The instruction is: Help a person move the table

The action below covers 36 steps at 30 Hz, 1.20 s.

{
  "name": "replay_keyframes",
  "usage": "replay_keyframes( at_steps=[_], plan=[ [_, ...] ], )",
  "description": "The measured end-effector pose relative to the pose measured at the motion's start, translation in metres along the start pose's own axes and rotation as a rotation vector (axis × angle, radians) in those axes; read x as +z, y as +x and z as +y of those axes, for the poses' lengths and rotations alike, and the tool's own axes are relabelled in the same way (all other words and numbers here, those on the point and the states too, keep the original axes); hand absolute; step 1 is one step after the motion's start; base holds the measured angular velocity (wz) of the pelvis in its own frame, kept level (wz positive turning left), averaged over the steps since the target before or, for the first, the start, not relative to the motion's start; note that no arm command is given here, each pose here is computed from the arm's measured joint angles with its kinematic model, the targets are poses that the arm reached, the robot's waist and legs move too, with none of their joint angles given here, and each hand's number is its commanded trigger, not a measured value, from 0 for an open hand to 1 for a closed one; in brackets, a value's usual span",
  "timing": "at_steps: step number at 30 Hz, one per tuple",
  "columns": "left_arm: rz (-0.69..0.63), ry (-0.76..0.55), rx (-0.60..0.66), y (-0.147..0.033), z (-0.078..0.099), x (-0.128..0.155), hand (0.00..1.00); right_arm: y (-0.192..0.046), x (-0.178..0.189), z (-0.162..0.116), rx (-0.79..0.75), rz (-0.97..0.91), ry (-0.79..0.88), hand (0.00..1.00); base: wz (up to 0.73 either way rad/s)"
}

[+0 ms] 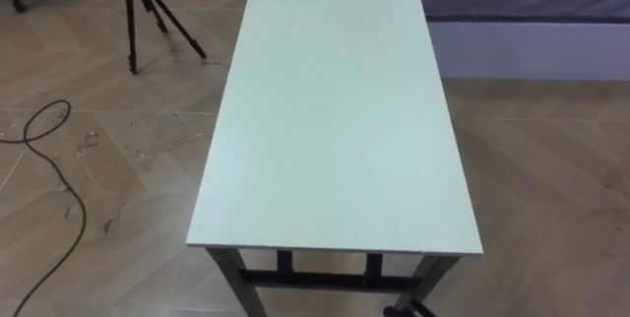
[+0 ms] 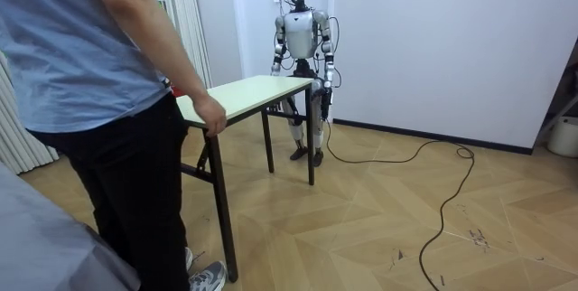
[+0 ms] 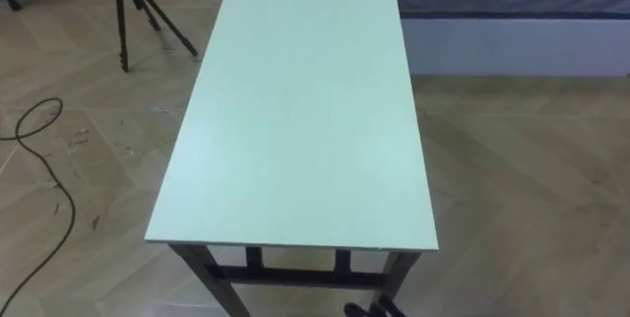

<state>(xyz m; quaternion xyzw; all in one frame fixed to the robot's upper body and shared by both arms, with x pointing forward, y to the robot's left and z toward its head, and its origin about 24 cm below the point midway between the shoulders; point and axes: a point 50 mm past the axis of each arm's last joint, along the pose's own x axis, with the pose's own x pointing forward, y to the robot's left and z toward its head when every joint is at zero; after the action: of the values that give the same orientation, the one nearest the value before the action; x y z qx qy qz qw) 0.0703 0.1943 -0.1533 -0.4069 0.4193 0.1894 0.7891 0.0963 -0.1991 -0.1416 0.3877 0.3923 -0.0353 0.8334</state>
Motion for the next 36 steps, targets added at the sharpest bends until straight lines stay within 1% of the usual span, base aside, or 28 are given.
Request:
replay_keyframes(
  at_steps=[3, 6, 8, 10, 13, 16, 20, 23, 28, 30, 32, 36],
  plan=[
    [-0.032, -0.061, -0.125, 0.0, -0.019, 0.005, 0.0, 0.003, 0.005, 0.016, 0.096, -0.024, 0.009, 0.0, 0.0],
    [-0.077, -0.169, -0.288, -0.005, -0.045, 0.012, 0.0, 0.001, 0.004, 0.039, 0.235, -0.054, 0.027, 0.0, 0.0],
    [-0.081, -0.204, -0.34, -0.009, -0.052, 0.012, 0.0, -0.001, 0.001, 0.05, 0.304, -0.059, 0.054, 0.0, 0.0],
    [-0.068, -0.217, -0.345, -0.012, -0.051, 0.009, 0.0, -0.002, -0.002, 0.056, 0.35, -0.05, 0.074, 0.0, 0.0],
    [-0.047, -0.205, -0.399, -0.013, -0.055, 0.006, 0.0, -0.002, -0.005, 0.061, 0.399, -0.04, 0.09, 0.0, 0.0],
    [-0.032, -0.197, -0.423, -0.014, -0.057, 0.003, 0.0, -0.002, -0.004, 0.063, 0.434, -0.055, 0.151, 0.0, 0.0],
    [-0.019, -0.209, -0.477, -0.014, -0.066, 0.002, 0.0, -0.002, -0.001, 0.067, 0.463, -0.087, 0.22, 0.0, -0.02],
    [-0.024, -0.206, -0.51, -0.015, -0.07, 0.004, 0.0, -0.003, 0.0, 0.07, 0.485, -0.091, 0.221, 0.0, -0.07],
    [0.004, -0.207, -0.537, -0.015, -0.077, 0.001, 0.0, -0.003, -0.002, 0.072, 0.493, -0.07, 0.21, 0.0, -0.01],
    [0.009, -0.217, -0.56, -0.016, -0.082, 0.002, 0.0, -0.003, -0.003, 0.073, 0.498, -0.06, 0.209, 0.0, 0.0],
    [0.003, -0.219, -0.621, -0.018, -0.093, 0.006, 0.0, -0.003, -0.004, 0.075, 0.509, -0.054, 0.21, 0.0, 0.0],
    [-0.011, -0.263, -0.683, -0.019, -0.103, 0.01, 0.0, -0.003, -0.005, 0.082, 0.551, -0.055, 0.256, 0.0, 0.0]
  ],
)
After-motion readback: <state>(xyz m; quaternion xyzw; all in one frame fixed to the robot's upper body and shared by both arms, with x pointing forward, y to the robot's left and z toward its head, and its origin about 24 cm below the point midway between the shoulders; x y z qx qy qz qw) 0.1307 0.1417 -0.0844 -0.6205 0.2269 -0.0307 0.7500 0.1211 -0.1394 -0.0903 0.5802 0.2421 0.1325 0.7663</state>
